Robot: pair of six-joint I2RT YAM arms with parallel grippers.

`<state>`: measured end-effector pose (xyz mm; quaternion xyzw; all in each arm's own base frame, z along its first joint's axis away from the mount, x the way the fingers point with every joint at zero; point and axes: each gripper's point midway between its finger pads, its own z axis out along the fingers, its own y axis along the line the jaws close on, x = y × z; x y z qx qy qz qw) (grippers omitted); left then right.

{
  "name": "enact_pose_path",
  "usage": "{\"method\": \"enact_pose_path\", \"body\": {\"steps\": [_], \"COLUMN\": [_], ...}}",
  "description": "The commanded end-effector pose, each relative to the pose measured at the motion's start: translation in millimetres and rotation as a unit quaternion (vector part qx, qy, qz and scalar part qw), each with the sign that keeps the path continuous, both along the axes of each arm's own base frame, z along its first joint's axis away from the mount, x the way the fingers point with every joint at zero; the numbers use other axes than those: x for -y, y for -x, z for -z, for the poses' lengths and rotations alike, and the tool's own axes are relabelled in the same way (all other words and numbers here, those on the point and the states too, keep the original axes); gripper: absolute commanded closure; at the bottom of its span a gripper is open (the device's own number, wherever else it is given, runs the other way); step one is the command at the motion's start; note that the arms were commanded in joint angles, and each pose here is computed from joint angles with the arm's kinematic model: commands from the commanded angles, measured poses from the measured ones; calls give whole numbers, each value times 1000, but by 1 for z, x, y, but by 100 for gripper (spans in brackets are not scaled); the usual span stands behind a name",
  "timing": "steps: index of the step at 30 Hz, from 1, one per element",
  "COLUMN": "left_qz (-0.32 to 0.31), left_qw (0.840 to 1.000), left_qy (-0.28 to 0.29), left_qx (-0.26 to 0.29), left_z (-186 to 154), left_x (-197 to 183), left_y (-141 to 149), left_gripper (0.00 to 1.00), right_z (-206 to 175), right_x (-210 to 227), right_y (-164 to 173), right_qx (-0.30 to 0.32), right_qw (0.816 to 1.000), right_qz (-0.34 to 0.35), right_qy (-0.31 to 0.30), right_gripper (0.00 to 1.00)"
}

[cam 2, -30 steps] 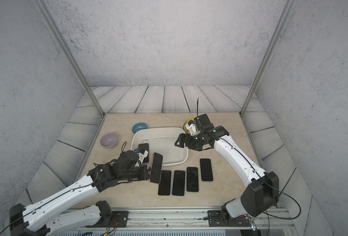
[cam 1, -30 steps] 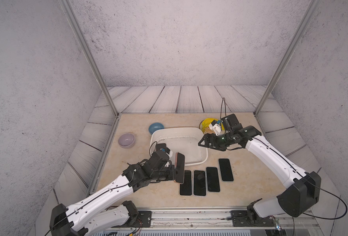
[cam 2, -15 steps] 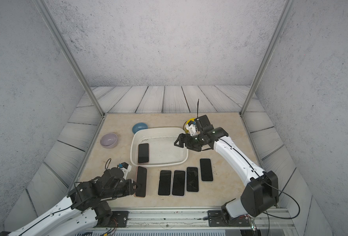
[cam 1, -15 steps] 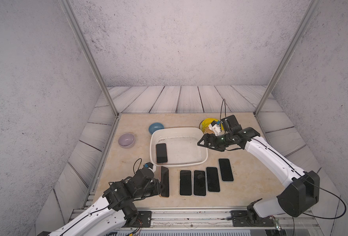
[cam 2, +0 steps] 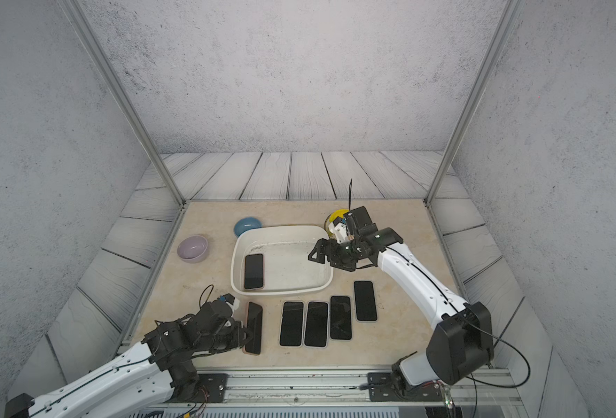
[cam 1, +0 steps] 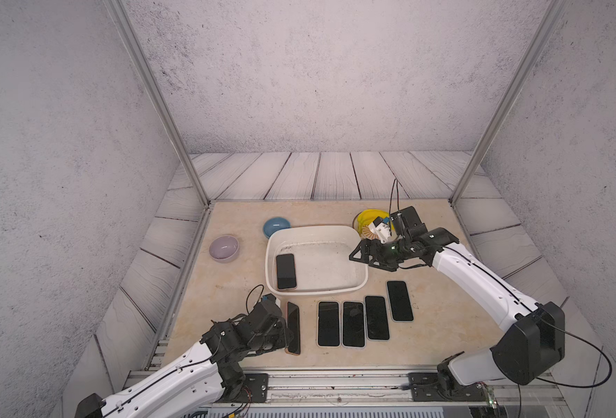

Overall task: Take the phone out of the storage box
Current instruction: Place the phone at the center of the board.

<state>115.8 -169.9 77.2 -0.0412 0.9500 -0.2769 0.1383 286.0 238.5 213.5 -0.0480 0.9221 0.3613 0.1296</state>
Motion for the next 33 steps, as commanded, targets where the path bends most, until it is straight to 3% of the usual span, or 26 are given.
{"method": "enact_pose_path", "body": {"steps": [1, 15, 27, 33], "left_qz": [-10, 10, 50, 46], "left_qw": [999, 999, 998, 998], "left_qy": [25, 27, 13, 1], "left_qx": [28, 14, -30, -33], "left_z": [-5, 11, 26, 28], "left_x": [9, 34, 56, 47], "left_y": [-12, -24, -23, -19], "left_gripper": [100, 100, 100, 82], "right_z": [-8, -9, -6, -4], "right_x": [2, 5, 9, 10], "right_y": [7, 8, 13, 17], "right_qx": [8, 11, 5, 2], "right_qw": [1000, 1000, 1000, 1000], "right_qz": [-3, -13, -7, -4], "right_qy": [-10, -3, -3, -6], "right_gripper": [6, 7, 6, 7]}}
